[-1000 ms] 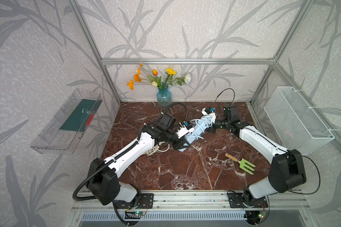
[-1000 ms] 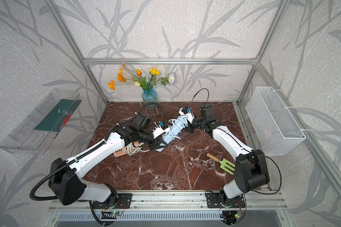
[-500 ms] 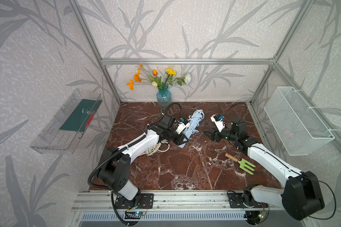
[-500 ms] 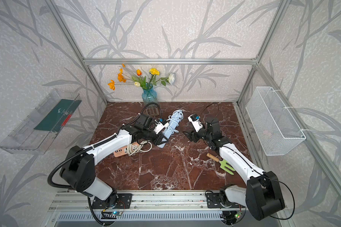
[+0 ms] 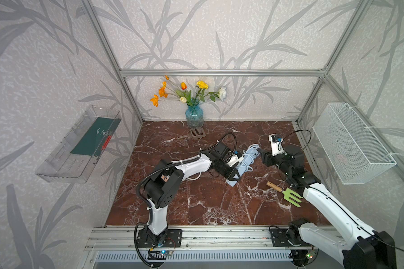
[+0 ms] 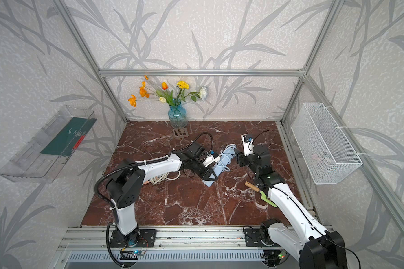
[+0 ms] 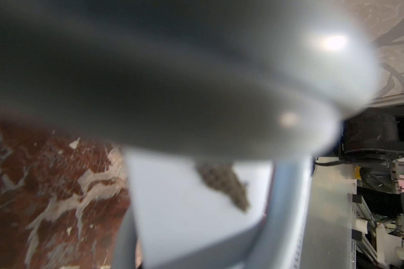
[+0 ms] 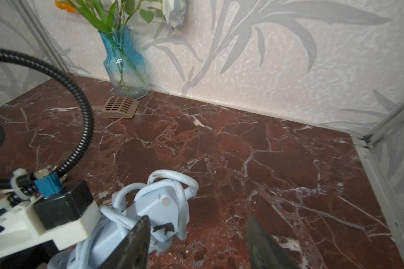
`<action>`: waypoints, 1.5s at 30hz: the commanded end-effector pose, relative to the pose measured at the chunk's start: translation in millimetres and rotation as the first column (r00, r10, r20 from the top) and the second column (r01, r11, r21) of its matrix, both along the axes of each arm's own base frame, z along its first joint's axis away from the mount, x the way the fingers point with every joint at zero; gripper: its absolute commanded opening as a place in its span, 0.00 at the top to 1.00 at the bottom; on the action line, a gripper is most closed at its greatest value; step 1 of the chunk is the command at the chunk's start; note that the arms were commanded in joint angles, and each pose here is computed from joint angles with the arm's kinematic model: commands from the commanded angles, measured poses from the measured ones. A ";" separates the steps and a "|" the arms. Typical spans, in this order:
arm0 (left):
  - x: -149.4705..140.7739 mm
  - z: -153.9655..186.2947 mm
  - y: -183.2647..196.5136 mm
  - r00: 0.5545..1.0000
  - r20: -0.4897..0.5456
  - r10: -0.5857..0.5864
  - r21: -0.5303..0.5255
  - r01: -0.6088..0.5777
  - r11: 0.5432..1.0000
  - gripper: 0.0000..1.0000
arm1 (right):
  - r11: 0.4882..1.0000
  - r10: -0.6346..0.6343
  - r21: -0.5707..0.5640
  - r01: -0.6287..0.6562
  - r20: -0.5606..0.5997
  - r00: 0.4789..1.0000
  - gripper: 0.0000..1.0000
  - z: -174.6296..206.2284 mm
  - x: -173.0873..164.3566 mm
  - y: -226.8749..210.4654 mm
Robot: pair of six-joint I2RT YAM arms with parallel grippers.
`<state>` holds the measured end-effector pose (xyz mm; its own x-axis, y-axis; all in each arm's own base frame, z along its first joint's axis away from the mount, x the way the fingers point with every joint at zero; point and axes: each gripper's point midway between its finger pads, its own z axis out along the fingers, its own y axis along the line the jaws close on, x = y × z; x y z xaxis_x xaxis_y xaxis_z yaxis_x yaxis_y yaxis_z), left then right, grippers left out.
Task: Wrap the cord around the power strip
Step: Place the power strip at the center of the board, then reset both arms
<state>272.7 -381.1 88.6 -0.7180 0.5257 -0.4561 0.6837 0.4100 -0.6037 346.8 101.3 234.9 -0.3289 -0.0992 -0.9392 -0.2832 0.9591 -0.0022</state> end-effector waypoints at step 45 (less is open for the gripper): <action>60.4 84.2 449.2 -0.351 0.834 0.426 -0.330 -0.936 -0.126 0.00 | 0.818 -0.512 -0.197 0.541 0.179 0.840 0.01 -104.8 31.9 -97.4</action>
